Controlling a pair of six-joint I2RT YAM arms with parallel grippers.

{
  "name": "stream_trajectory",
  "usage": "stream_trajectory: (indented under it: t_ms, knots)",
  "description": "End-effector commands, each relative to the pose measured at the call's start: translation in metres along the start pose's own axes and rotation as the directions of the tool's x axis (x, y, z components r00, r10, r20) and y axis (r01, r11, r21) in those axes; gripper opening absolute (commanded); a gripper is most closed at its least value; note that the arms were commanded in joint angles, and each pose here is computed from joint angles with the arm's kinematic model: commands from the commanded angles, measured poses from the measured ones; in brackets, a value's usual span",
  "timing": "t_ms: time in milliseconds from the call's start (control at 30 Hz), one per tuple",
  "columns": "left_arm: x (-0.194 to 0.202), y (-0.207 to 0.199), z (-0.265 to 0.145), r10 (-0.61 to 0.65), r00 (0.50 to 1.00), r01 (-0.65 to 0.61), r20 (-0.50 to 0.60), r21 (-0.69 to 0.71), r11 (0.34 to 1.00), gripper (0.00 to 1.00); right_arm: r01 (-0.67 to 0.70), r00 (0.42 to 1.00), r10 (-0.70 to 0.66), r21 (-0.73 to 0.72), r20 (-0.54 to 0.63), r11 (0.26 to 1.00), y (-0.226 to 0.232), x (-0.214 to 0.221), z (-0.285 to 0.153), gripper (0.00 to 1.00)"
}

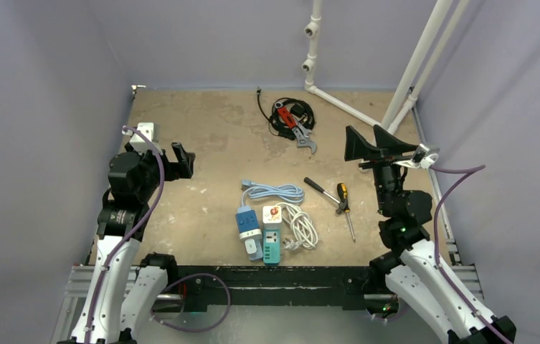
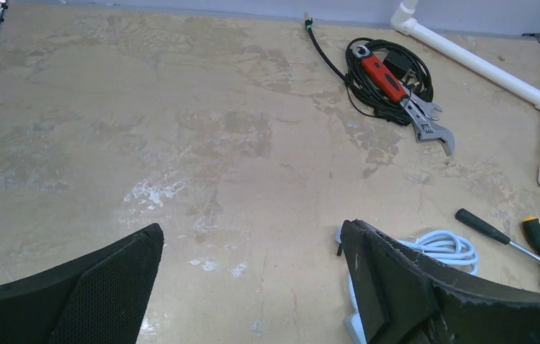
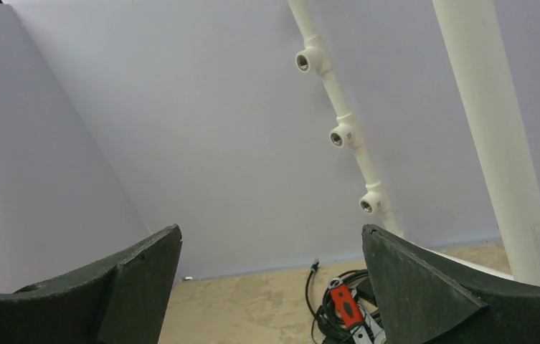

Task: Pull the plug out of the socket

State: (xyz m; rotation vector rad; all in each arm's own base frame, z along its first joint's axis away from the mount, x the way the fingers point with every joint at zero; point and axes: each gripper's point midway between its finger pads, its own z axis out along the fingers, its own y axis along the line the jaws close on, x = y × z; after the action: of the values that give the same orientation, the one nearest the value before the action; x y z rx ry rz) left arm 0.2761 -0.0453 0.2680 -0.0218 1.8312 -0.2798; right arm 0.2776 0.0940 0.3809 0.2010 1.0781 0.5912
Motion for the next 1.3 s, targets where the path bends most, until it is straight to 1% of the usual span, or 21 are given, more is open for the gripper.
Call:
stream_trajectory:
  t_ms: [0,133,233,333,500,633,733,800,900,1033,1167,1267]
  knots:
    - [-0.011,0.000,-0.002,0.014,0.999,-0.014,0.041,-0.002,1.000,0.96,0.001,0.999,-0.001,-0.005,0.049,1.000,0.001,-0.012,-0.002,0.99]
    - [-0.012,0.002,-0.003,0.014,0.999,-0.013,0.048,-0.011,1.000,0.96,-0.024,0.998,0.019,0.074,0.058,0.997,-0.013,-0.014,-0.006,0.99]
    - [-0.012,0.003,-0.004,0.014,0.999,-0.013,0.047,-0.021,1.000,0.95,-0.039,0.997,0.034,0.081,0.063,0.996,-0.014,-0.016,-0.007,0.99]
    - [-0.010,0.015,-0.004,0.007,0.999,-0.004,0.042,-0.085,0.996,0.96,-0.048,0.996,0.041,0.097,0.074,0.994,-0.016,-0.018,-0.007,0.99]
    - [-0.004,0.028,-0.001,-0.011,1.000,0.013,0.013,-0.161,0.987,0.99,-0.045,0.999,0.044,0.112,0.012,0.993,-0.017,-0.002,0.001,0.99]
    - [-0.004,0.022,-0.003,-0.005,0.999,0.009,0.032,-0.126,0.992,0.99,-0.005,0.998,0.013,0.134,-0.056,0.991,-0.019,0.008,0.008,0.99]
    - [0.005,0.011,0.002,-0.009,1.000,0.009,-0.002,-0.058,0.998,0.98,0.012,0.993,0.003,0.130,-0.115,0.991,-0.017,0.015,0.009,0.99]
    - [0.009,0.004,0.007,-0.010,1.000,0.010,-0.022,-0.012,1.000,0.97,0.016,0.985,0.006,0.130,-0.174,0.991,-0.014,0.023,0.010,0.96]
    - [0.013,-0.008,0.011,-0.008,0.999,0.010,-0.040,0.052,0.999,0.95,0.004,0.953,0.035,0.126,-0.302,0.992,-0.011,0.050,0.009,0.92]
    - [0.020,-0.026,0.012,0.006,0.998,0.001,-0.061,0.128,0.992,0.95,-0.055,0.860,0.071,0.048,-0.506,0.997,0.007,0.119,-0.009,0.91]
    - [0.026,-0.036,0.014,0.019,0.996,-0.005,-0.086,0.166,0.986,0.95,-0.124,0.785,0.156,0.095,-0.600,0.988,0.028,0.168,-0.039,0.91]
    - [0.030,-0.036,0.017,0.022,0.995,-0.005,-0.102,0.170,0.985,0.95,-0.179,0.712,0.194,0.092,-0.675,0.979,0.054,0.197,-0.065,0.91]
